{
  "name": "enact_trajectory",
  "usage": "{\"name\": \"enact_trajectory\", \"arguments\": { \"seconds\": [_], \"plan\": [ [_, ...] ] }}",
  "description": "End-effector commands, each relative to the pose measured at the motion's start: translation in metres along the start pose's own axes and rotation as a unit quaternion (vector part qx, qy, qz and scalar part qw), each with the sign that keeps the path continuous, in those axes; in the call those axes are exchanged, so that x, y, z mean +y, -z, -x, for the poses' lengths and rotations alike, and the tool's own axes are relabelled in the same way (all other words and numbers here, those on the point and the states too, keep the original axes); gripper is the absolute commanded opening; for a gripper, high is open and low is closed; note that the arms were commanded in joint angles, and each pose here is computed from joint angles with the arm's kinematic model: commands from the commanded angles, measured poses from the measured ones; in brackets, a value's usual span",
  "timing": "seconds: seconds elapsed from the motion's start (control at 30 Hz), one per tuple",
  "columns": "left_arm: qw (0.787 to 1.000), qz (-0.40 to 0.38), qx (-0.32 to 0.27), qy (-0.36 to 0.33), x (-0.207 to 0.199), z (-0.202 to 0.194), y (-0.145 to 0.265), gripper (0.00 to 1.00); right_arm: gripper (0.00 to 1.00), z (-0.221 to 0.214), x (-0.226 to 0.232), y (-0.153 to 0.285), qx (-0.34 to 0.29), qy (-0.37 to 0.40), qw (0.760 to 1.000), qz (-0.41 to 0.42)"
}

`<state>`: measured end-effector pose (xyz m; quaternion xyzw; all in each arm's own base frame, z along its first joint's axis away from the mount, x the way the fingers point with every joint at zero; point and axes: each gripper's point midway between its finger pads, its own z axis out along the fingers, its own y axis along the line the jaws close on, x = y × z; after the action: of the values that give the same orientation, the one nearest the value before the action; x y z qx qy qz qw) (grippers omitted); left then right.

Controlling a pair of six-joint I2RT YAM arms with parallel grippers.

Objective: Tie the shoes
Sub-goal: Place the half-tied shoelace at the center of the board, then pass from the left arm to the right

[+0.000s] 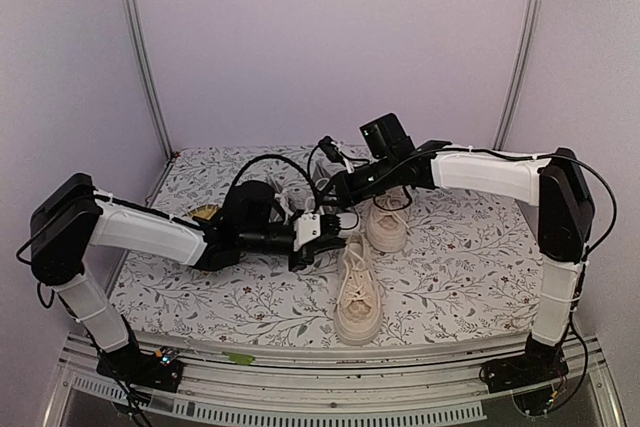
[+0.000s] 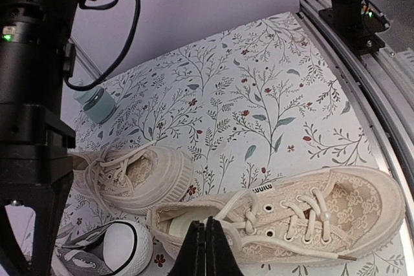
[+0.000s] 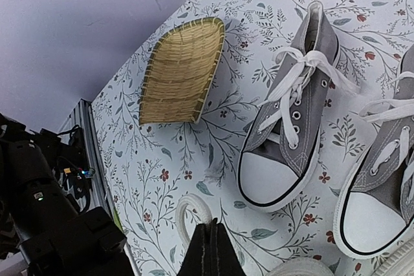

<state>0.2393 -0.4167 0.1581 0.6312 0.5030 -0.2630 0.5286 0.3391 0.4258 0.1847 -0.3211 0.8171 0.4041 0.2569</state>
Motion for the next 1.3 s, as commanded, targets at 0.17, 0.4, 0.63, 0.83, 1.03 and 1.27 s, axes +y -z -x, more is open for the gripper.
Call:
{"name": "enact_trajectory", "arguments": {
  "seconds": [0.17,0.4,0.63,0.83,1.03,1.27],
  "plan": [
    [0.999,0.021,-0.027,-0.001,0.007,0.018,0.003,0.0,0.35,0.004,0.028,-0.012,0.033,0.069,0.996,0.052],
    [0.999,0.028,-0.031,0.006,0.008,0.016,0.004,0.0,0.51,0.03,0.026,0.047,-0.025,0.116,0.992,0.051],
    [0.998,0.054,-0.026,0.016,0.02,0.012,0.002,0.0,0.49,-0.021,0.035,0.082,-0.022,0.18,0.979,0.096],
    [0.998,0.057,-0.027,0.018,0.02,0.011,0.002,0.0,0.47,-0.056,0.039,0.09,-0.055,0.214,0.969,0.108],
    [0.998,0.057,-0.027,0.02,0.021,0.011,0.002,0.0,0.47,-0.063,0.027,0.072,-0.063,0.2,0.973,0.099],
    [0.998,0.06,-0.023,0.023,0.022,0.009,0.002,0.0,0.45,-0.074,0.029,0.046,-0.04,0.203,0.971,0.117]
  ]
}}
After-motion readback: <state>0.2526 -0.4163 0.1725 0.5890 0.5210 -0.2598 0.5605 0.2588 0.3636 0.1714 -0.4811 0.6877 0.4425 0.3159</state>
